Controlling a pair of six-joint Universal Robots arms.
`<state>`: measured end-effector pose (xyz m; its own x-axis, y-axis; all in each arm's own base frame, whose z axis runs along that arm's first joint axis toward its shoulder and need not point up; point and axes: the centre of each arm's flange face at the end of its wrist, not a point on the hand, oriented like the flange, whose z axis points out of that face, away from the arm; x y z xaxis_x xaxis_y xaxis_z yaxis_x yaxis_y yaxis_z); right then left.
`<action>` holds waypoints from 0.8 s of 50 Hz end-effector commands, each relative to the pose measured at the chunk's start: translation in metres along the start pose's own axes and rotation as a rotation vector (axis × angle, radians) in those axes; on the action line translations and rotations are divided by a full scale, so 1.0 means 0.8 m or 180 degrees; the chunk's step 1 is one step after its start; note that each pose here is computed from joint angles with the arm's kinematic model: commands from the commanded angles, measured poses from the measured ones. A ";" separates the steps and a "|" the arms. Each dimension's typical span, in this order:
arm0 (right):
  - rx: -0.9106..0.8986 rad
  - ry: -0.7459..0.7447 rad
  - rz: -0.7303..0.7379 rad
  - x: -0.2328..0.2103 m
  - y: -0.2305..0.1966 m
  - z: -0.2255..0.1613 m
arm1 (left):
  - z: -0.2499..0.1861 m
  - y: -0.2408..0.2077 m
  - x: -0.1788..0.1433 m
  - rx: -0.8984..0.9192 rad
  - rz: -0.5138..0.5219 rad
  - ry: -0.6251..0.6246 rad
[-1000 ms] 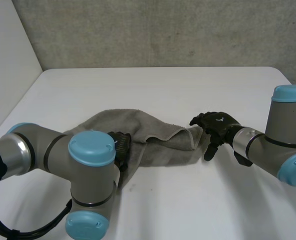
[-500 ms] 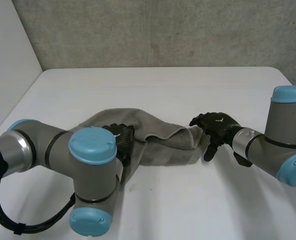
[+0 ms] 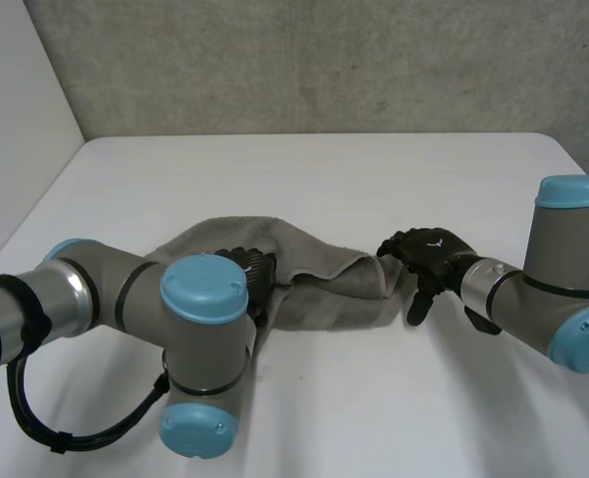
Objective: Fold the towel.
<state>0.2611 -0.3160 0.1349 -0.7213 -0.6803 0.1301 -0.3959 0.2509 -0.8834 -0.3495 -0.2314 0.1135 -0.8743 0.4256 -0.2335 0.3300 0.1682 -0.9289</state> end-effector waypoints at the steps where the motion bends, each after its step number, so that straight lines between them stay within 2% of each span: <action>1: 0.0017 0.0004 -0.0004 0.001 -0.002 0.000 | -0.004 -0.013 -0.006 0.0072 -0.0022 -0.0028; 11: 0.0189 0.0067 -0.0003 0.011 -0.025 0.003 | -0.052 -0.103 -0.034 0.0601 -0.0199 -0.0089; 15: 0.0282 0.0026 0.0105 0.014 -0.037 0.006 | -0.086 -0.134 -0.051 0.0776 -0.0104 -0.0129; 23: 0.0223 -0.0368 0.0550 0.003 -0.040 0.012 | -0.128 -0.158 -0.072 0.0931 0.0220 -0.0204; 29: 0.0088 -0.0587 0.0816 -0.017 -0.029 0.020 | -0.146 -0.172 -0.080 0.1076 0.0265 -0.0161; 31: 0.0005 -0.0725 0.0953 -0.038 -0.022 0.025 | -0.149 -0.179 -0.090 0.1134 0.0250 -0.0212; 40: -0.0089 -0.0901 0.0936 -0.077 -0.013 0.029 | -0.148 -0.183 -0.109 0.1096 0.0234 -0.0328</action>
<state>0.3112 -0.3037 0.1315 -0.6399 -0.7233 -0.2597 -0.1961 0.4805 -0.8548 -0.2852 -0.1832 0.3021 -0.8829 0.3467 -0.3167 0.2650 -0.1889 -0.9456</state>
